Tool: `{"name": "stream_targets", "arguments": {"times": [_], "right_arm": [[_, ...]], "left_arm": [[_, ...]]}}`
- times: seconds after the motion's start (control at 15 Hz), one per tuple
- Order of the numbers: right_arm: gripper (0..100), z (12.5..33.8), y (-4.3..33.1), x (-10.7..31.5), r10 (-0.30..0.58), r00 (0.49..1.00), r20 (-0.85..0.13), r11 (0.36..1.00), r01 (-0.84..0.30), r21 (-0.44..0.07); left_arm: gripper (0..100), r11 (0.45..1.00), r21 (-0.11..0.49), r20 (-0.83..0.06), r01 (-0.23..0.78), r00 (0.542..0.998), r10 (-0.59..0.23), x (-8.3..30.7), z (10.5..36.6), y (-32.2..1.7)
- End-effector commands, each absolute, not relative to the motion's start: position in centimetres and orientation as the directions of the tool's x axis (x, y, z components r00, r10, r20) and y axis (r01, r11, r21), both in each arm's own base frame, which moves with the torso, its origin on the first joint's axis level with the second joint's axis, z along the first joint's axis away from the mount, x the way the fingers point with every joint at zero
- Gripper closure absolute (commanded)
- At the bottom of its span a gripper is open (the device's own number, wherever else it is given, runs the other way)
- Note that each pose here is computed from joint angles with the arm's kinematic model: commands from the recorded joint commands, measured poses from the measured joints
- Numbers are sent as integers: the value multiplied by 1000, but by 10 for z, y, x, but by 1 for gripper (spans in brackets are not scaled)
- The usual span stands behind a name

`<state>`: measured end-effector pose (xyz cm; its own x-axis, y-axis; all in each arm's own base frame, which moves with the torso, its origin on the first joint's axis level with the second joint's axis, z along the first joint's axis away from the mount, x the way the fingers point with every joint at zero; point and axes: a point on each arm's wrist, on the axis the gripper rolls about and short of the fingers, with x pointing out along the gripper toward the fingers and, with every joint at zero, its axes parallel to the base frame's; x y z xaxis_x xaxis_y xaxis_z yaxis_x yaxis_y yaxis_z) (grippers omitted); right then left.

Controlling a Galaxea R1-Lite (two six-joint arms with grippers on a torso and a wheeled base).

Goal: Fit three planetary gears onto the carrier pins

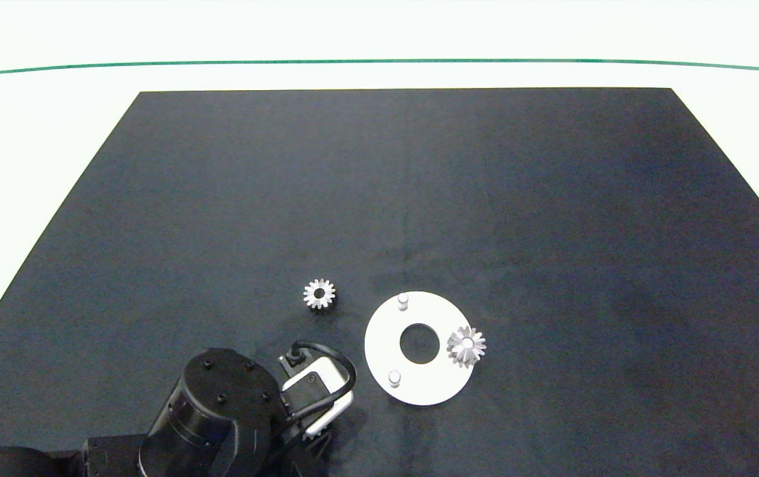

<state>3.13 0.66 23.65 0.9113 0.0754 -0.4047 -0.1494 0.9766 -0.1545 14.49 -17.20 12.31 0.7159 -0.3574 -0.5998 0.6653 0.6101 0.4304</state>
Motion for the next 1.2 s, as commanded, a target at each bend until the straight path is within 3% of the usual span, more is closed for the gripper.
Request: {"name": "stream_targets", "arguments": {"times": [0.07, 0.27, 0.67, 1.2], "right_arm": [[0, 237, 6, 31, 72, 911, -406, 977, -147, -156], [0, 236, 6, 30, 72, 911, -406, 977, -147, -157], [0, 236, 7, 31, 73, 910, -407, 976, -149, -158], [0, 237, 7, 31, 73, 912, -403, 977, -147, -155]], "left_arm": [[91, 607, 434, -598, 666, 717, -359, 144, 123, -172], [96, 599, 441, -570, 668, 725, -388, 144, 135, -177], [96, 569, 418, -591, 708, 688, -422, 131, 178, -186], [96, 540, 411, -581, 735, 668, -466, 130, 184, -210]]}}
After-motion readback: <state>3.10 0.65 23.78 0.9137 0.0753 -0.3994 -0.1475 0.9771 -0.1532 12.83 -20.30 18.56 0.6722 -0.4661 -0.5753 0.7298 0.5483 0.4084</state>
